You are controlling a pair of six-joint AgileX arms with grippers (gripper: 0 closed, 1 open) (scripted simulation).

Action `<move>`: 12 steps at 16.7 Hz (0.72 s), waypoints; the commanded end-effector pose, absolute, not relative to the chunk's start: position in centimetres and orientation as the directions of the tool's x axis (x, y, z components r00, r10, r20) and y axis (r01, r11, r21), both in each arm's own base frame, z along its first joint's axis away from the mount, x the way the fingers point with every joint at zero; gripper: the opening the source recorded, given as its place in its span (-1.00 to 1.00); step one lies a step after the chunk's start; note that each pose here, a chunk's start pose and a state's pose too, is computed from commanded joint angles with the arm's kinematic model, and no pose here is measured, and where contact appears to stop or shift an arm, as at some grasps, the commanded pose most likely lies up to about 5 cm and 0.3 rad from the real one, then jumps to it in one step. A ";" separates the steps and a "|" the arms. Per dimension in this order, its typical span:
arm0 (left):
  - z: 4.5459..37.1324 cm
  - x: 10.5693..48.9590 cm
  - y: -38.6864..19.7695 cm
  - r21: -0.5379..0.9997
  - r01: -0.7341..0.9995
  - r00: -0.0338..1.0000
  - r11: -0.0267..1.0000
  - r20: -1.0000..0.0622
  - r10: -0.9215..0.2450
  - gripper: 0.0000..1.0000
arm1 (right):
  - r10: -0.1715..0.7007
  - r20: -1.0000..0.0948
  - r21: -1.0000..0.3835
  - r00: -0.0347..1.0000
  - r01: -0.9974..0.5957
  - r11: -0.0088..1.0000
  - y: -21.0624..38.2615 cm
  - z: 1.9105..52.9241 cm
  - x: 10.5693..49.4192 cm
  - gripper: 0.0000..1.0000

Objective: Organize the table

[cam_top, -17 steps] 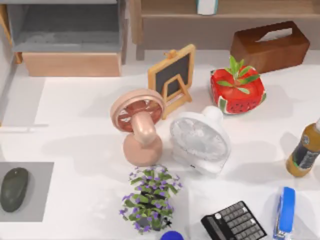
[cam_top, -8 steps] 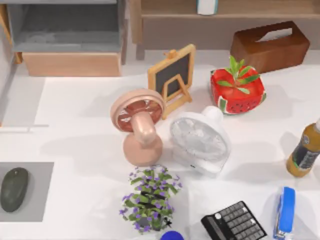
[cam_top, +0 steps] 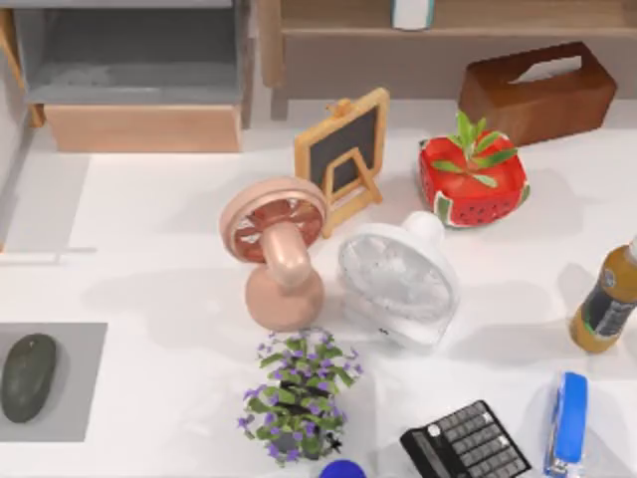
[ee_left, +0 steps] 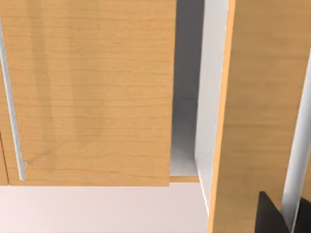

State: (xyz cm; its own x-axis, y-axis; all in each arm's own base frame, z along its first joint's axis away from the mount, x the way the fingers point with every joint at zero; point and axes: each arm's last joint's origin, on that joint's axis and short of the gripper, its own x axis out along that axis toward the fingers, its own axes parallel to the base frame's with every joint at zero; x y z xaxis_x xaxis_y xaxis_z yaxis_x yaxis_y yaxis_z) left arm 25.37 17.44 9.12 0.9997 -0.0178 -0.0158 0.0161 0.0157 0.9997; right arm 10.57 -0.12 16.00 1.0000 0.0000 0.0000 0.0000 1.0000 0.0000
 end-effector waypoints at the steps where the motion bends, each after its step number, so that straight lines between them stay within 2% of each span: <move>1: 9.0 25.5 17.4 1.000 0.019 1.000 0.017 -0.019 -0.019 -1.00 | 0.000 0.000 0.000 1.000 0.000 1.000 -0.1 16.0 10.6 1.00; 9: 9.1 31.4 17.3 1.000 0.015 1.000 0.014 -0.014 -0.019 -1.00 | 0.000 0.000 0.000 1.000 0.000 1.000 -0.1 16.0 10.6 1.00; 12: 9.1 31.7 17.3 1.000 0.016 1.000 0.016 -0.016 -0.018 -1.00 | 0.000 0.000 0.000 1.000 0.000 1.000 -0.1 16.0 10.6 1.00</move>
